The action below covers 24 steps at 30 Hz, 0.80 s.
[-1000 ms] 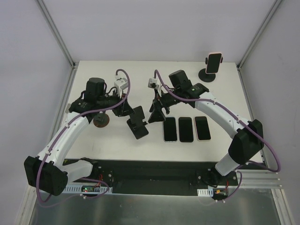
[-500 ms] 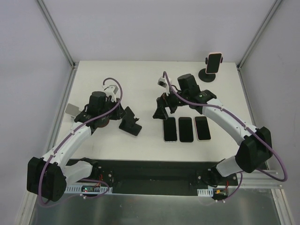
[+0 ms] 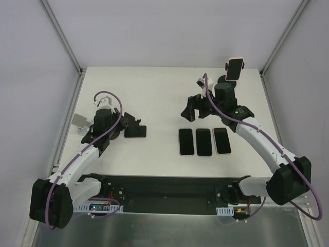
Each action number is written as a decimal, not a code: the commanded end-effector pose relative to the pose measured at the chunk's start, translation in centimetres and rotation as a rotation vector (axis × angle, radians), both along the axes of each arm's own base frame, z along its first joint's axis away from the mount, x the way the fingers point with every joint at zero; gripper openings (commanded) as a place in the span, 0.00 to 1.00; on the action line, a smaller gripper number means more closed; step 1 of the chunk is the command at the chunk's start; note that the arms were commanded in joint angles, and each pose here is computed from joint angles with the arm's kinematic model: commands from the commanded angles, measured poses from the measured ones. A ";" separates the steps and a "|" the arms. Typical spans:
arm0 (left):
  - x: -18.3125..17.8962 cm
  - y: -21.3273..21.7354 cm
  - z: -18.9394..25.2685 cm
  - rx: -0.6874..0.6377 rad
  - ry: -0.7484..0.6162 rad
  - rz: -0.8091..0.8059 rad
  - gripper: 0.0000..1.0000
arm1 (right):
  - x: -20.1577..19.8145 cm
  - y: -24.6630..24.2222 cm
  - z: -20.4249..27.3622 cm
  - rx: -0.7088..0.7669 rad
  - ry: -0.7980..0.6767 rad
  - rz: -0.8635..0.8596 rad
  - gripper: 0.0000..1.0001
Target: Remove the phone from the phone stand
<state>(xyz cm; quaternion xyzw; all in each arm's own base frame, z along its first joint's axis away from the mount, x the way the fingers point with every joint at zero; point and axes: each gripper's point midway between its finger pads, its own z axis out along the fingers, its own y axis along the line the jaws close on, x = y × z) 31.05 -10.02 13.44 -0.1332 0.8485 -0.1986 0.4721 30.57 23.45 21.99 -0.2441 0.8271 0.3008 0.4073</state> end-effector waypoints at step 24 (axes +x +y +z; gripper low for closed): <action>-0.3 0.7 1.0 0.036 -0.071 -0.069 0.00 | 0.5 -1.3 1.3 0.060 -0.055 -0.071 0.96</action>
